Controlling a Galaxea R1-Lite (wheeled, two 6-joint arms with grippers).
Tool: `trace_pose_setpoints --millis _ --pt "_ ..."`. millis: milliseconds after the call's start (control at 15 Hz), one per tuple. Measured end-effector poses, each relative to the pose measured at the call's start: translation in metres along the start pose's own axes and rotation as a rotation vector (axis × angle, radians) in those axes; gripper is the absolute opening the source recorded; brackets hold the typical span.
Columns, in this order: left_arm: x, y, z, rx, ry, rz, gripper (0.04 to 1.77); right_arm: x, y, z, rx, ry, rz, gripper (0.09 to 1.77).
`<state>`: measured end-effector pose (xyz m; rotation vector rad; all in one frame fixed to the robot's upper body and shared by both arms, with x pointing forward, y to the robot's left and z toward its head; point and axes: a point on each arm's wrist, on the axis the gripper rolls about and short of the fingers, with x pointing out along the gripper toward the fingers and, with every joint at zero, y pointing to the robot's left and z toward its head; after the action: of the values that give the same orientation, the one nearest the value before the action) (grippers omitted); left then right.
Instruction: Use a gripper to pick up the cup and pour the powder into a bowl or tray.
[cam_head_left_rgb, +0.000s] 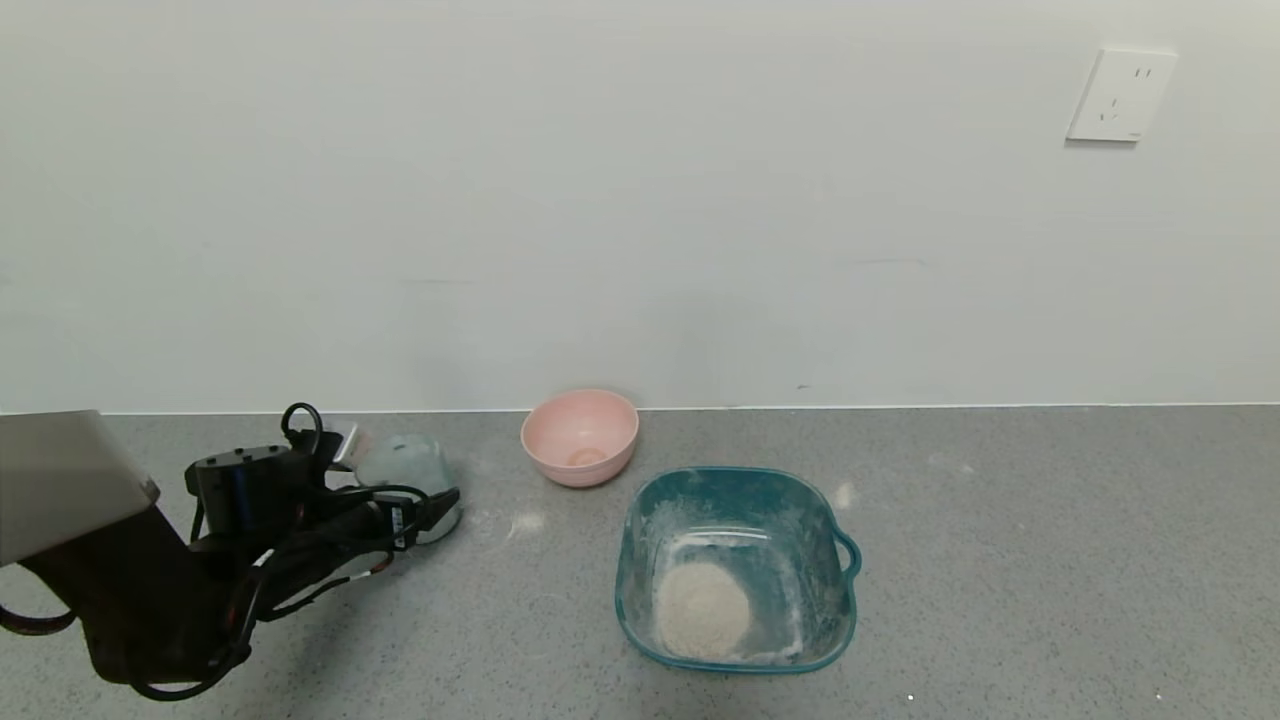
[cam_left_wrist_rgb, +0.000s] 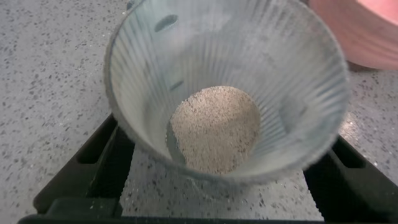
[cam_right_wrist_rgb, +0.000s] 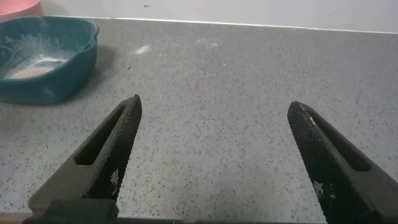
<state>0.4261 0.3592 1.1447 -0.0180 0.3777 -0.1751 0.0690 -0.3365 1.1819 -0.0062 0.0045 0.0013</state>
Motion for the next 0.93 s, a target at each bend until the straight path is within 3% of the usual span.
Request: trace_pose_setpoints --millis 267,667,933 --pt "-0.032 -0.006 0.023 0.003 0.005 0.009 1.66 0.000 0.000 0.000 0.000 0.000 0.000 1.71" --pt "-0.118 -0.026 0.077 0.012 -0.031 0.025 1.69 0.000 0.000 0.000 -0.001 0.000 0.000 1.71" --pt "-0.187 -0.042 0.106 0.032 -0.126 0.059 1.70 0.000 0.000 0.000 0.000 0.000 0.000 1.71"
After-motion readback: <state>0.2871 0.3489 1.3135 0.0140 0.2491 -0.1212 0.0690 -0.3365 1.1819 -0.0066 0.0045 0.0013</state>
